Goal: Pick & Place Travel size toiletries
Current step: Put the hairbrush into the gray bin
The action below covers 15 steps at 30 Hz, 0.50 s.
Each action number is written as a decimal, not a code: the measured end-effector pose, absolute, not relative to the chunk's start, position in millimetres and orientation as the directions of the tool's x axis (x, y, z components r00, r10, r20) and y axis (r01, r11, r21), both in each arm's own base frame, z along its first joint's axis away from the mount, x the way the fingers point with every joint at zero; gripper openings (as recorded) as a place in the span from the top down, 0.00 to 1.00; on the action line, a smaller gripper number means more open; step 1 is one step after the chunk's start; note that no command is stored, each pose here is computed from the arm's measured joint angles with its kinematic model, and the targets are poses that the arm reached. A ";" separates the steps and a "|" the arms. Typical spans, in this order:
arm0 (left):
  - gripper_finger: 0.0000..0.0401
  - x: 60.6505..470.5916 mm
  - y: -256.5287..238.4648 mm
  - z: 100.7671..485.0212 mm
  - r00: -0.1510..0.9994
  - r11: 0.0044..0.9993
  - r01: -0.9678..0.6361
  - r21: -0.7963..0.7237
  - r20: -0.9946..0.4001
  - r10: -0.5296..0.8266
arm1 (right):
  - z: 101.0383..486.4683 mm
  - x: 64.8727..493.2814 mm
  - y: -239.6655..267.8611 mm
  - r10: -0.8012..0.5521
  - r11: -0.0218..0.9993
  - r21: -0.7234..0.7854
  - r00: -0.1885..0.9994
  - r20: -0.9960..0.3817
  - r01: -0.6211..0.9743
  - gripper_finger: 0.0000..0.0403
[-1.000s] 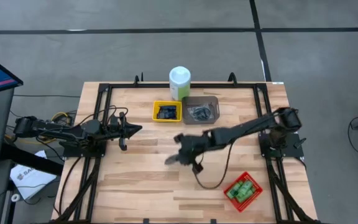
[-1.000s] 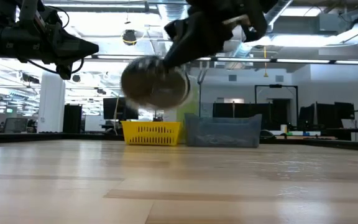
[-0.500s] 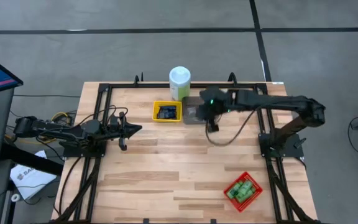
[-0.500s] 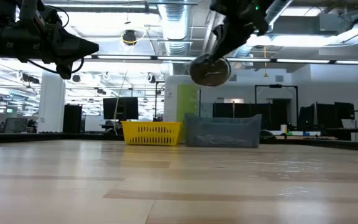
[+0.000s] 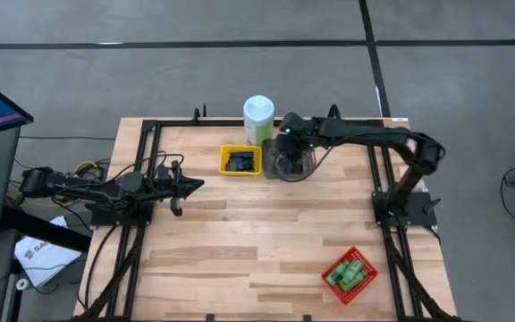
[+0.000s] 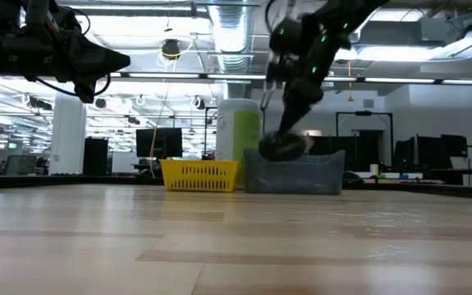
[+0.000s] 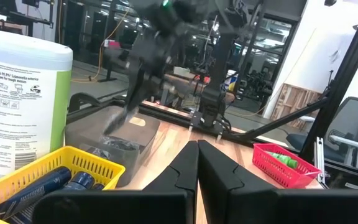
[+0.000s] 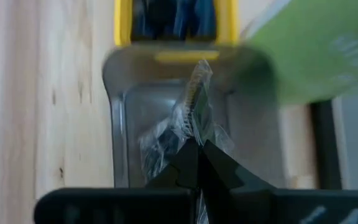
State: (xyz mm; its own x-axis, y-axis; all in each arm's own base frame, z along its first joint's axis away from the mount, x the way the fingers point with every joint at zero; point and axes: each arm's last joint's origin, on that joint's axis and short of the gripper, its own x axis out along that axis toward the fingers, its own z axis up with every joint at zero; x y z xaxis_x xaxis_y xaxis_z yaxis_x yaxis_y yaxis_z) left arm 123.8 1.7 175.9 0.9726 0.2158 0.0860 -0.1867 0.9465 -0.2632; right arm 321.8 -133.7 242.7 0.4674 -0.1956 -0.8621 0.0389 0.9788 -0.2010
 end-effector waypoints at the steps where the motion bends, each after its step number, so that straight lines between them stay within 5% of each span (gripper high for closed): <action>1: 1.00 123.8 1.7 176.0 0.973 0.946 -0.187 -0.264 0.086 0.216 | 235.2 324.5 -136.1 -0.191 0.980 -0.193 0.452 -0.872 0.043 1.00; 9: 1.00 123.8 1.7 176.1 0.972 0.946 -0.186 -0.264 0.088 0.216 | 199.0 332.9 -150.1 -0.166 0.985 -0.136 0.367 -0.915 0.109 0.95; 15: 1.00 123.8 1.7 176.4 0.972 0.946 -0.185 -0.264 0.091 0.216 | 204.9 328.6 -149.7 -0.165 0.985 -0.132 0.363 -0.917 0.114 0.75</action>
State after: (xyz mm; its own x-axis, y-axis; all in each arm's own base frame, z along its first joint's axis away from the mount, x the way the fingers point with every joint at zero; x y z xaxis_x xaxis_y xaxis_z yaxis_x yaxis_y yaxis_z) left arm 123.8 1.7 176.4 0.9721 0.2158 0.0914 -0.1853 0.9464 -0.2645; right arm 328.6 -149.7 204.9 0.3633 -0.1646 -0.9170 0.1136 0.9848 -0.1317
